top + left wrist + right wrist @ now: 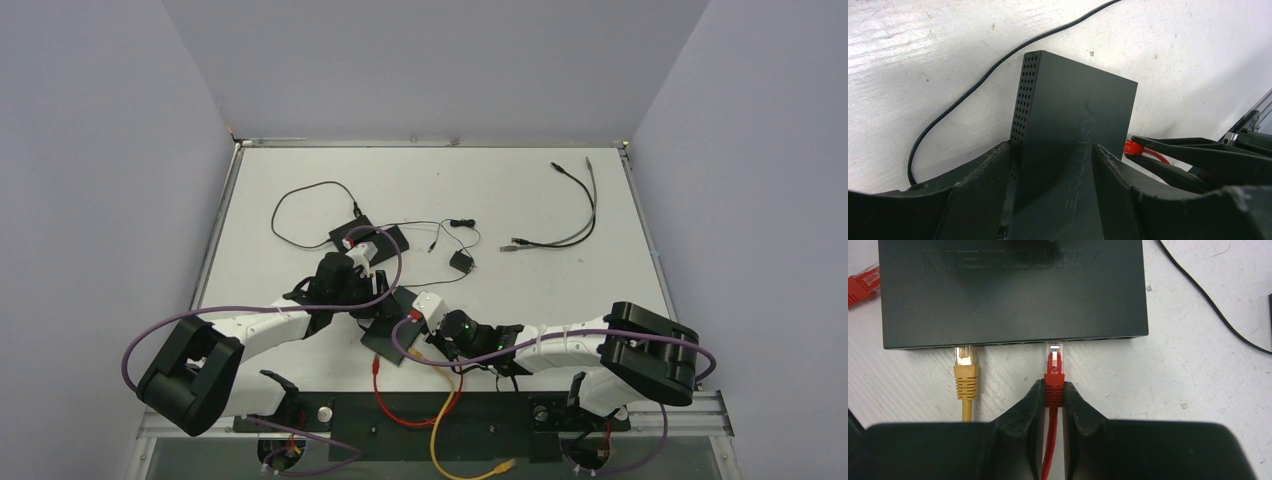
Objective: Insert the plug into the switch port
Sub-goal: Insert the connector into the switch port.
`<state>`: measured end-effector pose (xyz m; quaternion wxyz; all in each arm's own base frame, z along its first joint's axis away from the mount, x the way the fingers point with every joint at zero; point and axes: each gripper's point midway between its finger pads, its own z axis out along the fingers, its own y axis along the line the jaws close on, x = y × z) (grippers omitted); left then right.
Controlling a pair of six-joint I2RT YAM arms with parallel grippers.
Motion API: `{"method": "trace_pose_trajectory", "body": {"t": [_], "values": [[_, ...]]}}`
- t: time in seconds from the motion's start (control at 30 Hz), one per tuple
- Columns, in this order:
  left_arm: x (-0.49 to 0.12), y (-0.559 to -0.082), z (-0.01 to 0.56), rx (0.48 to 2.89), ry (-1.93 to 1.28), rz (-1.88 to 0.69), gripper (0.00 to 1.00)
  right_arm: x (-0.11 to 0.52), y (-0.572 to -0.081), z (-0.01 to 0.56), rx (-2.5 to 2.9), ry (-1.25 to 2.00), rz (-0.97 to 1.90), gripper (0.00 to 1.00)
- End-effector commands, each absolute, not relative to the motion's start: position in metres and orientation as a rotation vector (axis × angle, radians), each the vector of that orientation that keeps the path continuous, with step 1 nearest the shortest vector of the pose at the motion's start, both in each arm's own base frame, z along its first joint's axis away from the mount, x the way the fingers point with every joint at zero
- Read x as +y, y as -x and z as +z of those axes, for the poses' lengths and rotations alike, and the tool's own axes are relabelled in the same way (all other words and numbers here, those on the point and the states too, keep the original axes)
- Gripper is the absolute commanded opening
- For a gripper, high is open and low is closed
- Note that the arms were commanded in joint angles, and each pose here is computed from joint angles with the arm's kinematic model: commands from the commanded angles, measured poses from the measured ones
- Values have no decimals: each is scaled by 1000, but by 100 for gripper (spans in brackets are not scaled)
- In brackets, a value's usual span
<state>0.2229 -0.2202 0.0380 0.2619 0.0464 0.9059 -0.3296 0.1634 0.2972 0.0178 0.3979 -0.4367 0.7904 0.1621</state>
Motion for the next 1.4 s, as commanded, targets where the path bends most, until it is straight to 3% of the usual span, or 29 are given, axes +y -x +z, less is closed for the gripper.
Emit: {"method": "trace_pose_trajectory", "body": {"t": [0.0,0.83,1.37], "values": [[-233,-215,44,2435,-170,-998,56,329,-175,51,1887,995,549,0],[-240,-211,41,2452,-189,-1034,55,319,-183,45,1879,956,549,0],[-245,-194,33,2469,-227,-1074,49,337,-200,79,1769,907,557,0]]}}
